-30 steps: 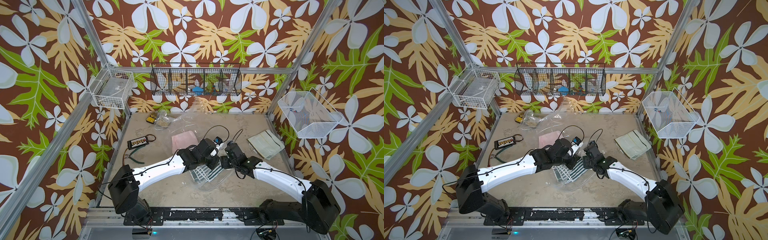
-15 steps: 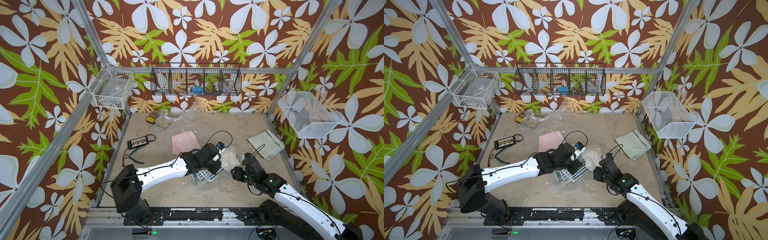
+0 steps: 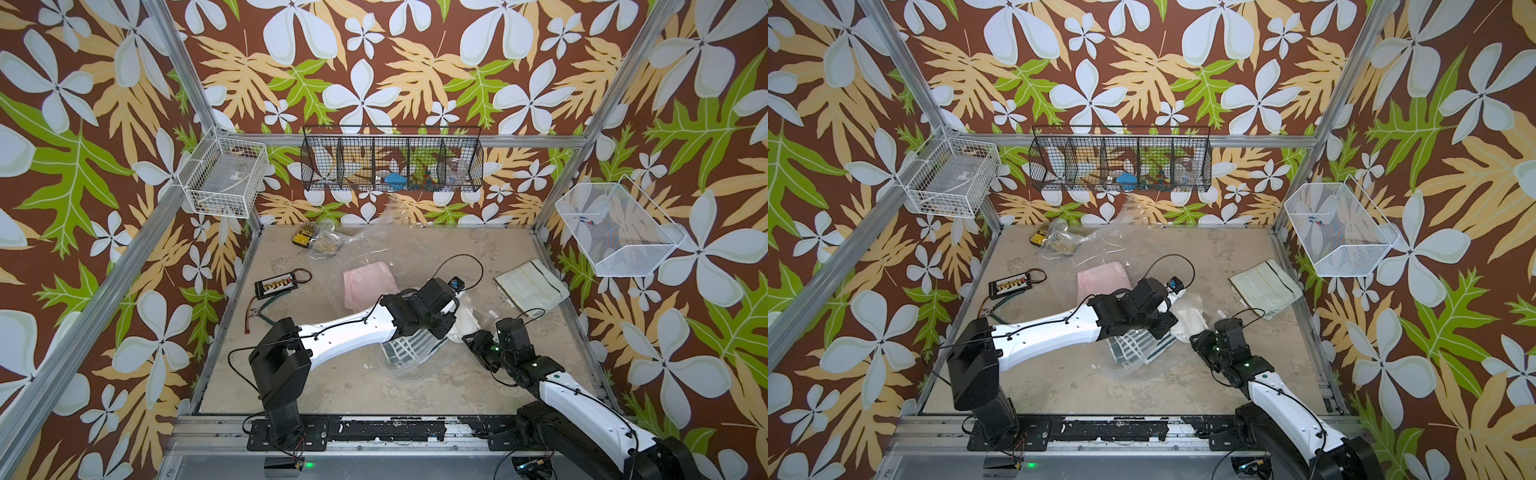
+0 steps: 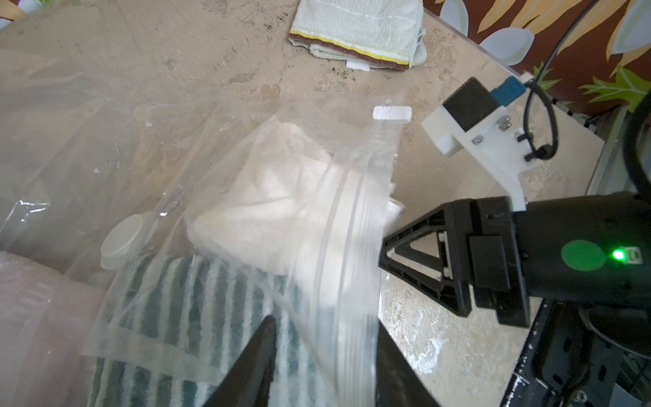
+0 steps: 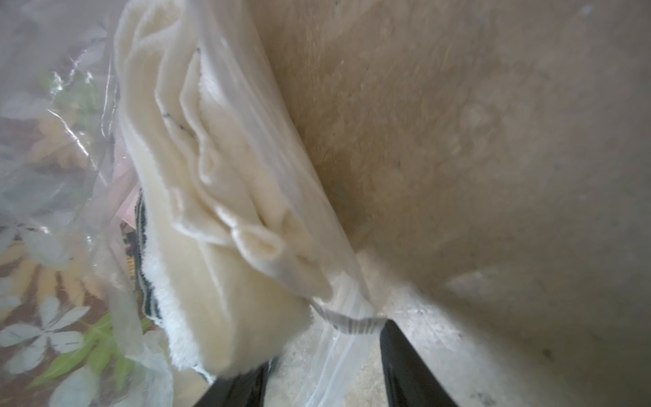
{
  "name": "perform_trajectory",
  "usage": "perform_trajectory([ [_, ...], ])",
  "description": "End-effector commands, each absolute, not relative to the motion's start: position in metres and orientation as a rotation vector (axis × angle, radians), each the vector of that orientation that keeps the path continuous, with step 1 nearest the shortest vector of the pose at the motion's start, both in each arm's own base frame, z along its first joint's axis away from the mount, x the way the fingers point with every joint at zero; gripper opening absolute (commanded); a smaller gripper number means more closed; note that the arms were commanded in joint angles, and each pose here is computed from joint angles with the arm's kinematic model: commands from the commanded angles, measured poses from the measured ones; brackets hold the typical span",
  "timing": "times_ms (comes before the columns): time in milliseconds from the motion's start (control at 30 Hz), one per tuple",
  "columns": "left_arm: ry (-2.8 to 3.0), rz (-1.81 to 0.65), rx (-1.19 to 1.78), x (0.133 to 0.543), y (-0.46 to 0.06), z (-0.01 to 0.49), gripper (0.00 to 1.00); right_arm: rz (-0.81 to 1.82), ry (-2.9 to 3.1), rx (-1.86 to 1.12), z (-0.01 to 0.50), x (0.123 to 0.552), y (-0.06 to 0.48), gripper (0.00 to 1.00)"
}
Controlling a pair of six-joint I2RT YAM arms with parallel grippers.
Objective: Place the folded towel into the vacuum bag
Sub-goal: Place the towel in the vacuum bag.
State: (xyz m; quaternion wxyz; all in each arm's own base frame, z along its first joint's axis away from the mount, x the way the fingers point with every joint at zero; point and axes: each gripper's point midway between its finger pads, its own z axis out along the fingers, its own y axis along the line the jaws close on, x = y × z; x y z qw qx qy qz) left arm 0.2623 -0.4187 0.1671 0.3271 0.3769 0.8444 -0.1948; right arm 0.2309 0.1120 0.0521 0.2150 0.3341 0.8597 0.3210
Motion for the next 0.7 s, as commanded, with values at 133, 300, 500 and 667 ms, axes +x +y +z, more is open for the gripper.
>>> perform_trajectory([
  [133,2.165,-0.428,1.021,0.277,-0.426,0.171,0.38,0.957,2.285,0.967,0.083,0.227,0.108,0.55],
  [300,2.158,-0.453,1.037,0.278,-0.435,0.171,0.24,1.066,2.281,1.015,0.073,0.22,0.118,0.55],
  [500,2.167,-0.512,1.049,0.272,-0.442,0.171,0.15,1.252,2.158,1.128,0.078,0.234,0.129,0.54],
  [667,2.17,-0.529,1.055,0.27,-0.442,0.171,0.11,1.298,2.11,1.198,0.077,0.24,0.13,0.54],
])
